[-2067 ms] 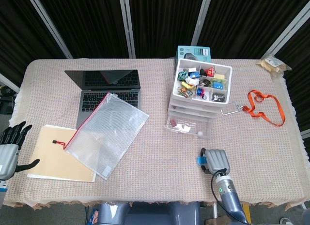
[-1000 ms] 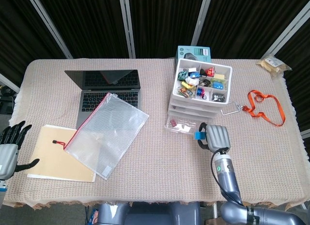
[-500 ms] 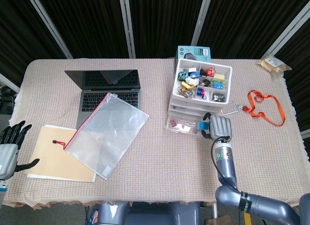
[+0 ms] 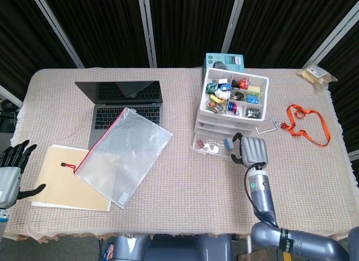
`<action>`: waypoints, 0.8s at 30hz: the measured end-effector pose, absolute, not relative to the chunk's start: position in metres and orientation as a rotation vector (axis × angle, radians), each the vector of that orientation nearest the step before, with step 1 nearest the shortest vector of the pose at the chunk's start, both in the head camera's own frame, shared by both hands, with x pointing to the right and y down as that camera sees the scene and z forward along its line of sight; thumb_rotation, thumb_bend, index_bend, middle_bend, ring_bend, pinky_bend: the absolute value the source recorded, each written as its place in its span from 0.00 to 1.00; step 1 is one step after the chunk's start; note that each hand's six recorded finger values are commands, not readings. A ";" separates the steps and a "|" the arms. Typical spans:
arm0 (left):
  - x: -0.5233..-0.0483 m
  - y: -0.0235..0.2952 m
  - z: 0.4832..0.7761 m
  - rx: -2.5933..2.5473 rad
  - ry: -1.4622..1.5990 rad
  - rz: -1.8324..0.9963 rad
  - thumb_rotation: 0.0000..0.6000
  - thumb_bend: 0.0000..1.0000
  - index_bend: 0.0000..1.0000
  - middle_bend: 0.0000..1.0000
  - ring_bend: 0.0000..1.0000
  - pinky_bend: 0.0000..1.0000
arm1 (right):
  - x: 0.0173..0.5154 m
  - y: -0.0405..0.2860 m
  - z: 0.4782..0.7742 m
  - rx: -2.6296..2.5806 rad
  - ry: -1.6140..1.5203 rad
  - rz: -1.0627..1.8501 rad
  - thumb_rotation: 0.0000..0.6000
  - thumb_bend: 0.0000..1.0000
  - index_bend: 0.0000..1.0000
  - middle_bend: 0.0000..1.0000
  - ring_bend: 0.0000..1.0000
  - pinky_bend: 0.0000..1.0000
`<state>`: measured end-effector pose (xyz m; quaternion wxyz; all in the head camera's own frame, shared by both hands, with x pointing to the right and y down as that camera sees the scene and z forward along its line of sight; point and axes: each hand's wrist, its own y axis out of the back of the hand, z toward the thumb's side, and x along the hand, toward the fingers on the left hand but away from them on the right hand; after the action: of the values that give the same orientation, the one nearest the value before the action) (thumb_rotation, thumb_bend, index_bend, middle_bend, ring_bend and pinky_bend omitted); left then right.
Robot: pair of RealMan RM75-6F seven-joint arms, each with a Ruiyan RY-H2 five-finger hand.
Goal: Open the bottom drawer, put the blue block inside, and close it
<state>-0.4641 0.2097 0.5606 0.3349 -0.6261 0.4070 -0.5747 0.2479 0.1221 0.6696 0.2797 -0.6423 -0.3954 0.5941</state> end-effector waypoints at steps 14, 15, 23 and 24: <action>-0.463 0.208 0.559 -1.619 1.076 -1.486 1.00 0.15 0.08 0.00 0.00 0.00 | 0.232 0.178 0.644 -1.666 -0.598 1.189 1.00 0.35 0.16 0.09 0.01 0.10; -0.464 0.208 0.559 -1.617 1.079 -1.484 1.00 0.15 0.08 0.00 0.00 0.00 | 0.233 0.182 0.645 -1.633 -0.538 1.165 1.00 0.35 0.16 0.09 0.00 0.09; -0.464 0.206 0.557 -1.613 1.097 -1.472 1.00 0.15 0.08 0.00 0.00 0.00 | 0.233 0.201 0.664 -1.417 -0.261 1.083 1.00 0.36 0.15 0.08 0.00 0.06; -0.464 0.206 0.557 -1.613 1.098 -1.471 1.00 0.15 0.08 0.00 0.00 0.00 | 0.231 0.203 0.667 -1.392 -0.229 1.068 1.00 0.36 0.15 0.08 0.00 0.06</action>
<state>-0.4645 0.2062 0.5569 0.3419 -0.6201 0.4224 -0.5657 0.2313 0.2032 0.6674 0.6335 -0.6086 -0.1003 0.4672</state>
